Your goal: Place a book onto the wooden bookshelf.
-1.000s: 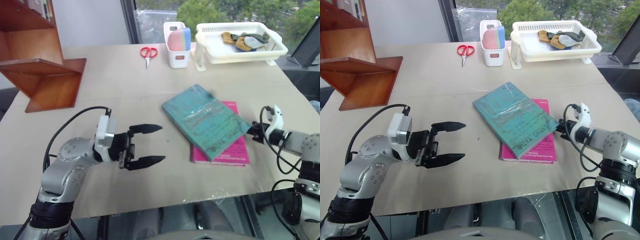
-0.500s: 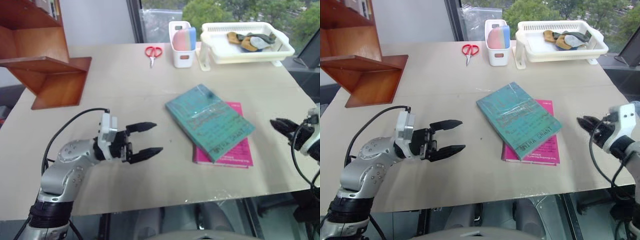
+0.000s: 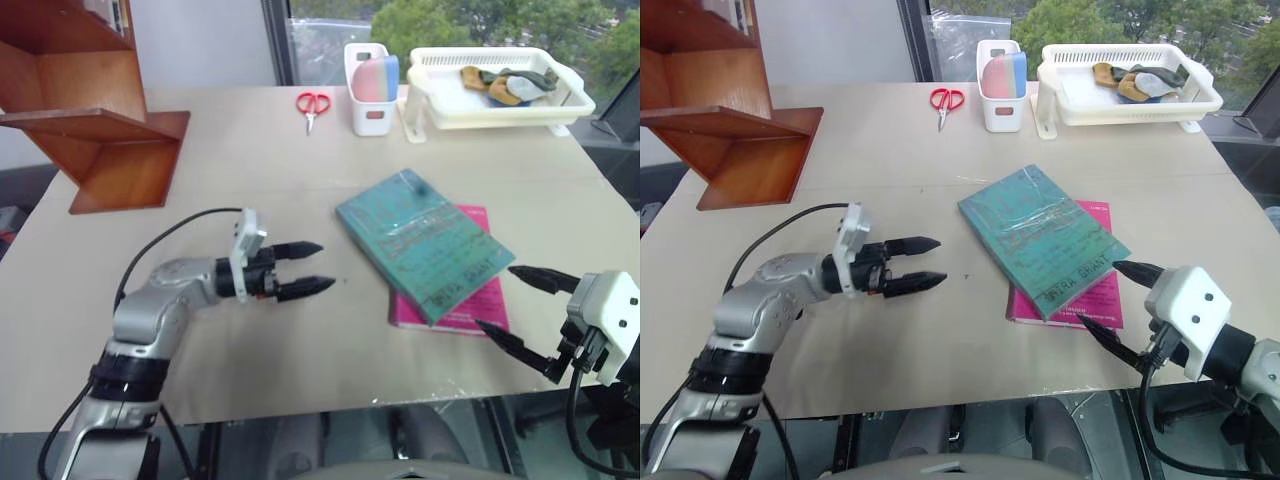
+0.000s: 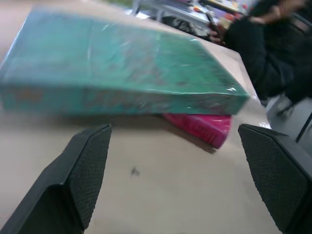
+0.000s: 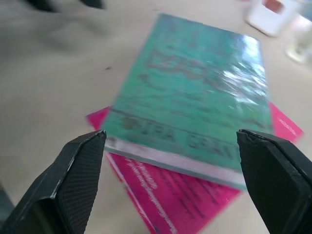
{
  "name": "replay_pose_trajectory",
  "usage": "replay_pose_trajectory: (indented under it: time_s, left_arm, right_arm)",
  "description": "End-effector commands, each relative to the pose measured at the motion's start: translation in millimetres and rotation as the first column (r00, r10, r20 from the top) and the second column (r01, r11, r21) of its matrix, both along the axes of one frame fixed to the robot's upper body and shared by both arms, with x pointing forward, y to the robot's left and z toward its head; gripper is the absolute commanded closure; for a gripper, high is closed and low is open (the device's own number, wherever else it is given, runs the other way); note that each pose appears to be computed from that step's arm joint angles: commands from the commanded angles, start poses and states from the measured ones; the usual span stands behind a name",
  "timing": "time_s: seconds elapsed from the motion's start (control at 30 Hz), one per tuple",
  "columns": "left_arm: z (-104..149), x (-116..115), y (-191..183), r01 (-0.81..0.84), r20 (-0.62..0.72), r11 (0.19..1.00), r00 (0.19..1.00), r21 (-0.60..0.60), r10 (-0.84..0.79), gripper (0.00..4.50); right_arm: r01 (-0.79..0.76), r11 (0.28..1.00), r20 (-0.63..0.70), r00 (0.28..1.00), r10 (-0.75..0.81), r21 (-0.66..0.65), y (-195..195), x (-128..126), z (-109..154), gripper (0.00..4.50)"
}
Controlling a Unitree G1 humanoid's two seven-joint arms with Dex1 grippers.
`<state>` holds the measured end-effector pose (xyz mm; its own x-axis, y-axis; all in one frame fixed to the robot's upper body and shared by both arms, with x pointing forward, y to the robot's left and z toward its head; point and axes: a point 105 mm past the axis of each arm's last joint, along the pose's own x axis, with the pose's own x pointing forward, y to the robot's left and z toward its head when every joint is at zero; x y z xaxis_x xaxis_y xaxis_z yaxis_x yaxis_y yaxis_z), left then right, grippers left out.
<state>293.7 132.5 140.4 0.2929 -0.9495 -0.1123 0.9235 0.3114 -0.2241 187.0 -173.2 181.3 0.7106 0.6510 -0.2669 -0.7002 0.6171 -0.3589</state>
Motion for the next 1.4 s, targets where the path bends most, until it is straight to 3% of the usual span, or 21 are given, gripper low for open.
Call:
replay_pose_trajectory:
  time_s: [0.03, 0.23, 0.4, 0.73, 1.03, 1.4]
  left_arm:
    - [10, 8, -16, -0.047, -0.258, 0.988, 0.966, -0.148, 0.007, 0.0]
    - [0, 14, -49, -0.137, -0.592, 0.961, 0.805, -0.24, -0.033, 0.0]
    - [-10, 16, -67, -0.193, -0.713, 0.947, 0.699, -0.259, -0.052, 0.0]
    - [-15, 12, -94, -0.231, -0.792, 0.939, 0.607, -0.253, -0.064, 0.0]
    - [-11, 4, -71, -0.247, -0.798, 0.935, 0.6, -0.256, -0.06, 0.0]
    - [-24, 20, -106, -0.363, -0.869, 0.907, 0.494, -0.214, -0.007, 0.0]
  right_arm:
    - [-0.007, 1.0, 0.07, 0.998, 0.006, 0.008, 6, -9, 5, 0.1]
    - [-0.033, 0.996, 0.097, 0.995, 0.026, 0.077, 15, -16, 5, 0.1]
    - [-0.057, 0.987, 0.117, 0.992, 0.04, 0.149, 22, -18, 8, 0.1]
    - [-0.057, 0.983, 0.122, 0.992, 0.036, 0.173, 25, -10, 7, 0.1]
    - [-0.058, 0.984, 0.117, 0.992, 0.038, 0.171, 22, -7, 10, 0.1]
    - [-0.05, 0.986, 0.112, 0.993, 0.032, 0.162, 25, -5, 10, 0.1]
